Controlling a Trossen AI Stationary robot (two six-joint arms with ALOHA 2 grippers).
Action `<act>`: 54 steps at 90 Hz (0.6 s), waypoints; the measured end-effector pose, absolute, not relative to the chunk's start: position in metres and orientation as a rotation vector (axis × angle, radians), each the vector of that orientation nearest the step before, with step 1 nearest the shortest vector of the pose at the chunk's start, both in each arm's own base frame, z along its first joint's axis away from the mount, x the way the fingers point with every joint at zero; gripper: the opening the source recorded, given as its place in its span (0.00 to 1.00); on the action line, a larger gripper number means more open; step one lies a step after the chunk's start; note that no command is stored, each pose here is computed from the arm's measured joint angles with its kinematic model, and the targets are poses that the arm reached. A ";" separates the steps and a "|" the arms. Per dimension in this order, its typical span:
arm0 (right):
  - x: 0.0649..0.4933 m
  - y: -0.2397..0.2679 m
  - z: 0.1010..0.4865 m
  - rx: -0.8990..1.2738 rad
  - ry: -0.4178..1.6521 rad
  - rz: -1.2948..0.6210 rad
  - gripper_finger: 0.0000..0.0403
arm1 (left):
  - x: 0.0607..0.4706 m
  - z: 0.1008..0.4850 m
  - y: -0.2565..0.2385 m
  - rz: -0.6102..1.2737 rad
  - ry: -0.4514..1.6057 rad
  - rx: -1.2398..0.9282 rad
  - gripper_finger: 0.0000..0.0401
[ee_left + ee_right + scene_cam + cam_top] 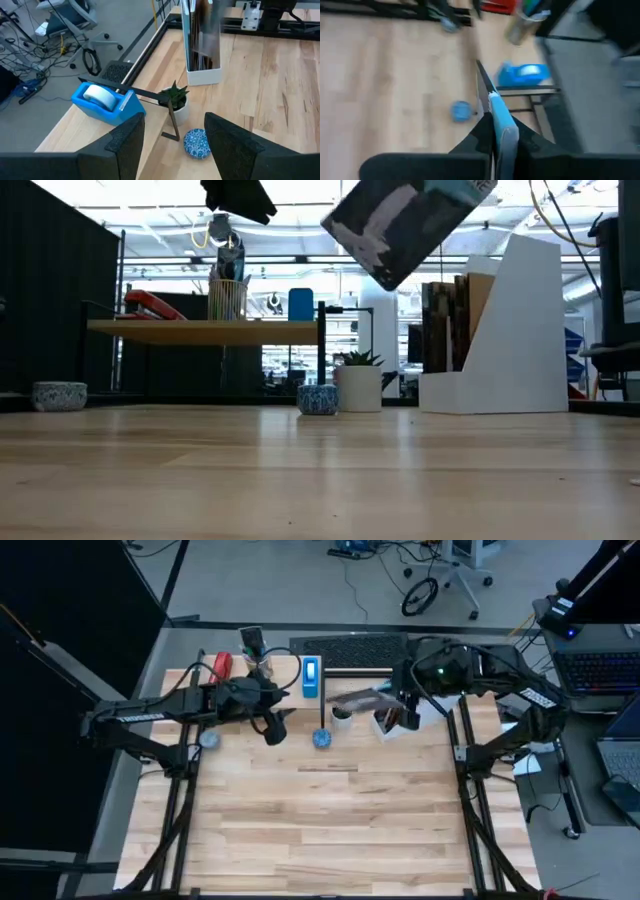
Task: Stock shelves
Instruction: Remove the blue book from the white book shelf
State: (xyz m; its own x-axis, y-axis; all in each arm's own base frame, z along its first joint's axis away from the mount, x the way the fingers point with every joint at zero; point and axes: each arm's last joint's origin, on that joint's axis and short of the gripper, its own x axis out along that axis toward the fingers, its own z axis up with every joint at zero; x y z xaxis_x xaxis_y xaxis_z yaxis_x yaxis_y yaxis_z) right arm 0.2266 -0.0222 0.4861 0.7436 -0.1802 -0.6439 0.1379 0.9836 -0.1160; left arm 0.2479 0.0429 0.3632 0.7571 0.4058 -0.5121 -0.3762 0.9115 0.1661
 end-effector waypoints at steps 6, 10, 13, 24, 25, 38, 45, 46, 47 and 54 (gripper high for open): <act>0.227 -0.016 0.486 0.046 0.705 -0.097 0.02 | 0.248 0.363 0.043 0.426 0.570 0.054 0.48; 0.227 -0.012 0.486 0.116 0.708 -0.050 0.02 | 0.248 0.363 0.043 0.426 0.570 0.054 0.48; 0.227 -0.009 0.485 0.167 0.717 -0.024 0.02 | 0.248 0.363 0.043 0.426 0.569 0.055 0.48; 0.226 0.004 0.472 0.281 0.822 0.003 0.02 | 0.248 0.364 0.043 0.425 0.563 0.060 0.48; 0.226 0.005 0.470 0.287 0.839 0.003 0.02 | 0.248 0.364 0.043 0.425 0.563 0.060 0.48; 0.235 0.021 0.425 0.422 1.100 0.098 0.02 | 0.248 0.364 0.043 0.410 0.568 0.082 0.48; 0.247 0.032 0.401 0.518 1.135 0.221 0.02 | 0.248 0.364 0.043 0.407 0.569 0.082 0.48; 0.249 0.033 0.398 0.530 1.135 0.242 0.02 | 0.248 0.364 0.043 0.407 0.569 0.082 0.48; 0.251 0.035 0.395 0.543 1.135 0.264 0.02 | 0.248 0.364 0.043 0.407 0.569 0.083 0.48; 0.260 0.049 0.370 0.627 1.164 0.405 0.02 | 0.248 0.364 0.043 0.406 0.569 0.083 0.48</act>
